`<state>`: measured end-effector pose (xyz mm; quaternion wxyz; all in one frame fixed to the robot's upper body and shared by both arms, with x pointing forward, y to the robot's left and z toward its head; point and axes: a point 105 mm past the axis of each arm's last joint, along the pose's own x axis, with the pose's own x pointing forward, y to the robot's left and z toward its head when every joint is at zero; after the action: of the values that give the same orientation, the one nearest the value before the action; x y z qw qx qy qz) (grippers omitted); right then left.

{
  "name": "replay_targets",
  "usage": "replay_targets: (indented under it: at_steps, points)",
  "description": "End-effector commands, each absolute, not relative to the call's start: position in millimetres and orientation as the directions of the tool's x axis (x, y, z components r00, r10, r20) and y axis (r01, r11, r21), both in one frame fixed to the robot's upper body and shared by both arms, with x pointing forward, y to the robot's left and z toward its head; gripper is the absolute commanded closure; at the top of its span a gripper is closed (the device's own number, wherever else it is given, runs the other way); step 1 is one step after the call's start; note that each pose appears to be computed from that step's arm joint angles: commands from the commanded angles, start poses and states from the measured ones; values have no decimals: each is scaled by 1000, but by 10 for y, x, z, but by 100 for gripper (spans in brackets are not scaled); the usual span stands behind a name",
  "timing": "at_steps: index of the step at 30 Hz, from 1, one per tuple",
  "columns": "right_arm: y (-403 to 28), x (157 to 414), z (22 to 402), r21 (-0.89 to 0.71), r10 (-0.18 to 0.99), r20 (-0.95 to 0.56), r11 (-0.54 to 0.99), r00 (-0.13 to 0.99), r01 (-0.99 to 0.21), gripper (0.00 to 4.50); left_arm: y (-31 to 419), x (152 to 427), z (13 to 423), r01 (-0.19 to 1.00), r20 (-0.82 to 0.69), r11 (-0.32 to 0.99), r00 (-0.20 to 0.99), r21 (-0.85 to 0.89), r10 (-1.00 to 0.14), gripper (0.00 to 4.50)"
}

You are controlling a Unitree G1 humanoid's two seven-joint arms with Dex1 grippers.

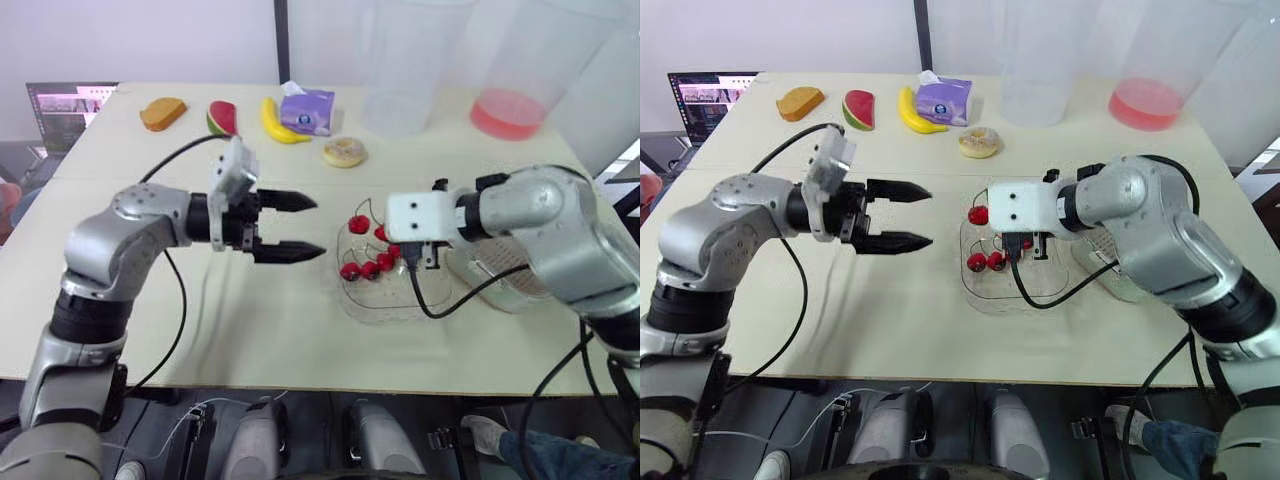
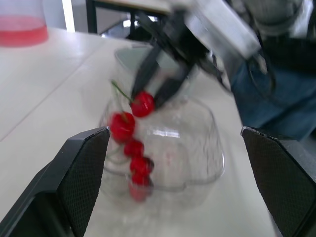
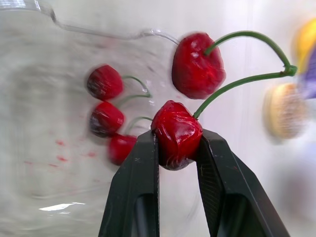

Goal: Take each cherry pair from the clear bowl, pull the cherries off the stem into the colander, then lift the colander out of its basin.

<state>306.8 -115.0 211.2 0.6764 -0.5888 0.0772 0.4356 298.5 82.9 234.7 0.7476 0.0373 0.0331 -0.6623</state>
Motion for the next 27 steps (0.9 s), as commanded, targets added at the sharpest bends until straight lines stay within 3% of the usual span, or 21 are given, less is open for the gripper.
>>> replay_targets:
  at_steps: [1,9,27]
  points:
    - [-1073,3039,2249,-858,534,-487,-144,691,-494,392,721,3040,2506,989,-25,119,118,-82,-993,0]
    - [-1014,3022,2254,-900,547,-432,-201,717,-388,392,518,3294,2421,970,-51,196,191,-142,-980,0]
    - [-1004,2994,2195,-887,536,-456,-205,711,-414,392,248,3320,2214,951,-77,189,176,-244,-981,0]
